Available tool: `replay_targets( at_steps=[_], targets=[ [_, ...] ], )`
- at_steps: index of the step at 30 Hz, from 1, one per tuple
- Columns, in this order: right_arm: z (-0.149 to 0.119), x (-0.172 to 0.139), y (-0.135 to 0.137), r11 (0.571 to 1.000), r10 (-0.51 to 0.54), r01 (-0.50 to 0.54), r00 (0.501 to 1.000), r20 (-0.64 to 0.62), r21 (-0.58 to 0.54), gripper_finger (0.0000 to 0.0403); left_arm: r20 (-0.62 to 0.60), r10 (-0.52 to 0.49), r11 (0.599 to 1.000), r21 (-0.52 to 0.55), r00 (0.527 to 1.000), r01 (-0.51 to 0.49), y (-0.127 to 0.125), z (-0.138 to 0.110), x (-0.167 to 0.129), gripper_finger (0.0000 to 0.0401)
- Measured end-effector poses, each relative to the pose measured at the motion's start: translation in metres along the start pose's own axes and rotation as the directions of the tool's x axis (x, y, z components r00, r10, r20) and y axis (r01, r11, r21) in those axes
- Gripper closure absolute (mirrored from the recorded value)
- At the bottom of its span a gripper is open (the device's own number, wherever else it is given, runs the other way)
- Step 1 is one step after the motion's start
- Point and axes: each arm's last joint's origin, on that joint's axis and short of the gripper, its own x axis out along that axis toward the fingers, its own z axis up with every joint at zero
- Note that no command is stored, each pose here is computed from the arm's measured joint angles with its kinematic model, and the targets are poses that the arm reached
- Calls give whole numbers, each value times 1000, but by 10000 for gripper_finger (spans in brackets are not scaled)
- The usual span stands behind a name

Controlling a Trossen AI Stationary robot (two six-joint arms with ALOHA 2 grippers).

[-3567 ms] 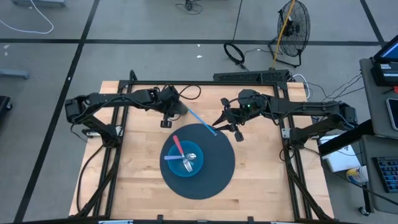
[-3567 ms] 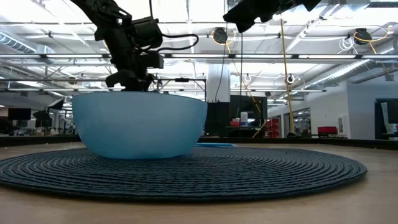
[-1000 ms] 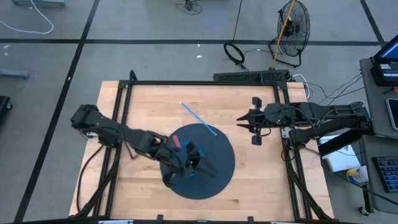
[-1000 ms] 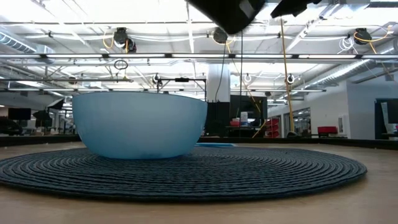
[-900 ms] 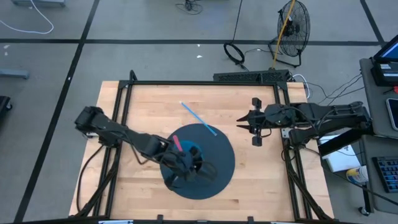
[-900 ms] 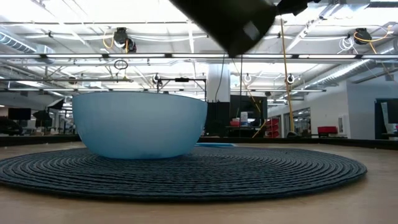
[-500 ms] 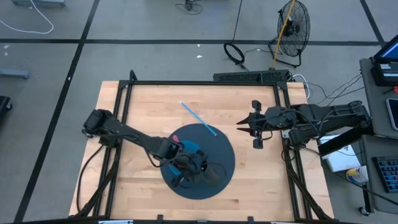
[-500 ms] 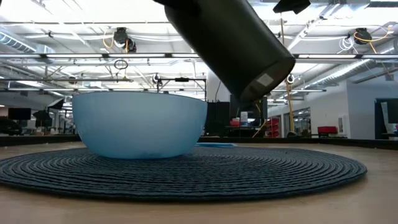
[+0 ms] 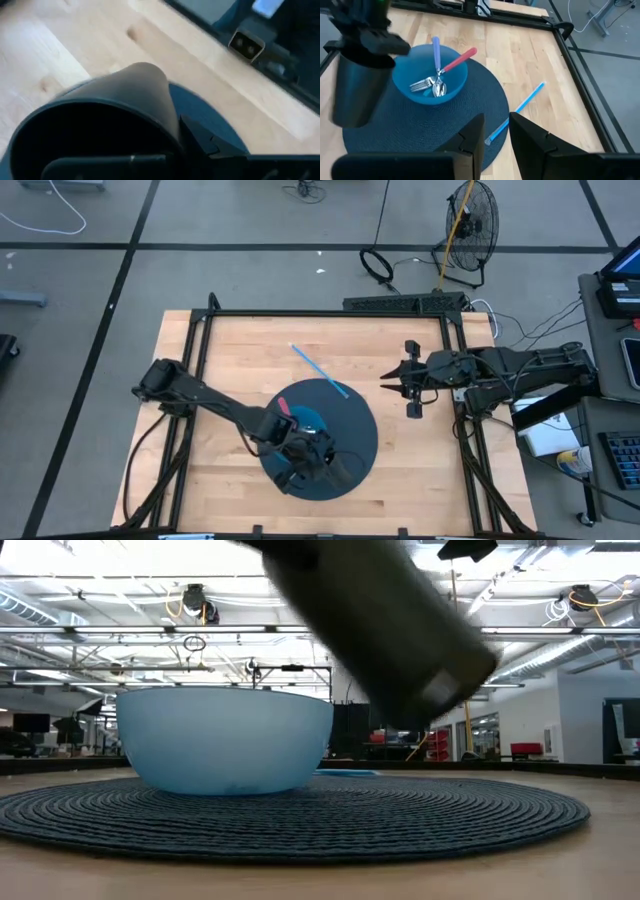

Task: Pick & Place Utensil
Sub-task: Put the black cup to the right of the blue bowl on the blue mat

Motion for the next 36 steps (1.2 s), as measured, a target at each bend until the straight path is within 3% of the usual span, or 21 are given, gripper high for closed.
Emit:
replay_targets(
  at_steps=[7,12,21,30,36],
  targets=[
    [1,0,0,1000,0,0,1000,5,2,316,0,-41,999,-10,999,41,6,-7,20,393],
    [1,0,0,1000,0,0,1000,5,2,316,1,-41,999,-14,999,41,7,-8,20,377],
    [0,0,0,1000,0,0,1000,4,2,316,-5,-45,999,-15,999,44,7,-8,20,393],
    [0,0,0,1000,0,0,1000,3,2,316,-4,-38,999,-20,999,38,8,-9,20,310],
    [0,0,0,1000,0,0,1000,3,2,316,-5,-36,999,-20,999,36,8,-9,20,290]
  ],
)
